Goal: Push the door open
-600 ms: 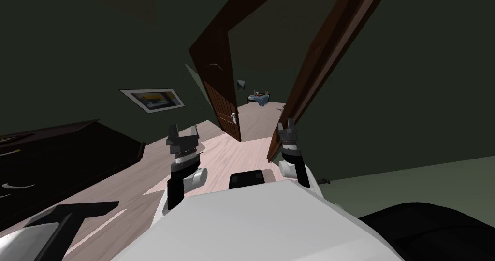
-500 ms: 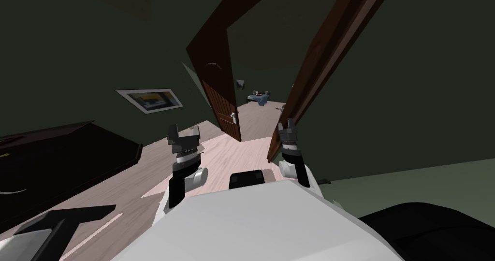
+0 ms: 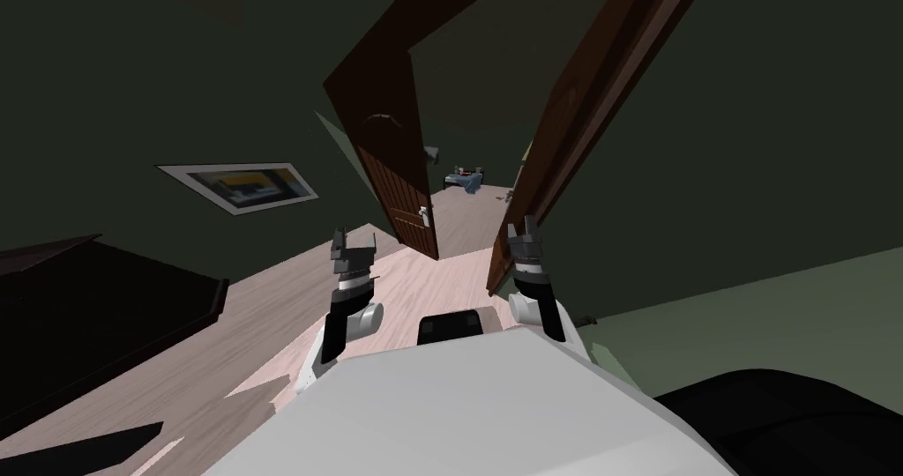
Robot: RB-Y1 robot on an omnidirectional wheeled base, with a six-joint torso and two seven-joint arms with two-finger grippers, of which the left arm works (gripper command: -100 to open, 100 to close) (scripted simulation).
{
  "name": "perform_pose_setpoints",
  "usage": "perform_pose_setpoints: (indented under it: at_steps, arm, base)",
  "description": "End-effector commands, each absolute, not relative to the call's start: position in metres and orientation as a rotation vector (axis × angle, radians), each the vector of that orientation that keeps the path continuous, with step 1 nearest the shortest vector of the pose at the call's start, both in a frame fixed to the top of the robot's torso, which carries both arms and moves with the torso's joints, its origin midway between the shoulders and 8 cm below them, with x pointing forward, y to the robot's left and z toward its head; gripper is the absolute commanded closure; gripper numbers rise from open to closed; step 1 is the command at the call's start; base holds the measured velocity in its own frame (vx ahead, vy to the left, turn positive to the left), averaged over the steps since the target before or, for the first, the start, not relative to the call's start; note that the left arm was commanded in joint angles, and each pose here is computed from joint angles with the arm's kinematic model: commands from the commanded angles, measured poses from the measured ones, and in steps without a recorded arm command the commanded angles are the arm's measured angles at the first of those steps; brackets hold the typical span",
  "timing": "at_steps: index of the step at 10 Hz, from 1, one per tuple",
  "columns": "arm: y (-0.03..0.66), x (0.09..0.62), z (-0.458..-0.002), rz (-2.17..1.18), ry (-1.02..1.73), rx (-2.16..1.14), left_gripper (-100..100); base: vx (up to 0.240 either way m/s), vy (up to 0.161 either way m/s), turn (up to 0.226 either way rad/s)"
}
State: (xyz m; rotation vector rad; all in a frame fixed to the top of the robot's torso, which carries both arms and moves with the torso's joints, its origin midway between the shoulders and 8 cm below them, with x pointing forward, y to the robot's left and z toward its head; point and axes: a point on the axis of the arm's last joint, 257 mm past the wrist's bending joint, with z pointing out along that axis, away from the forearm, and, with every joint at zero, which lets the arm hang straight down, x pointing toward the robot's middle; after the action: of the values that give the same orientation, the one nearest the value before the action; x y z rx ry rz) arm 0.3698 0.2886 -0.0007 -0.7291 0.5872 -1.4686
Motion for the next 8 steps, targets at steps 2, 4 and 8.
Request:
perform_pose_setpoints:
  at_steps: [2, 4, 8]
  arm:
    - [0.283, 0.386, -0.023, -1.493, 0.638, -0.763, -100]
    - [0.28, 0.4, -0.043, -1.509, 0.685, -0.793, -100]
    - [0.276, 0.421, -0.076, -1.526, 0.761, -0.84, -100]
  base:
    - [0.079, 0.086, -0.154]
    - [0.079, 0.103, -0.158]
    - [0.065, 0.087, -0.146]
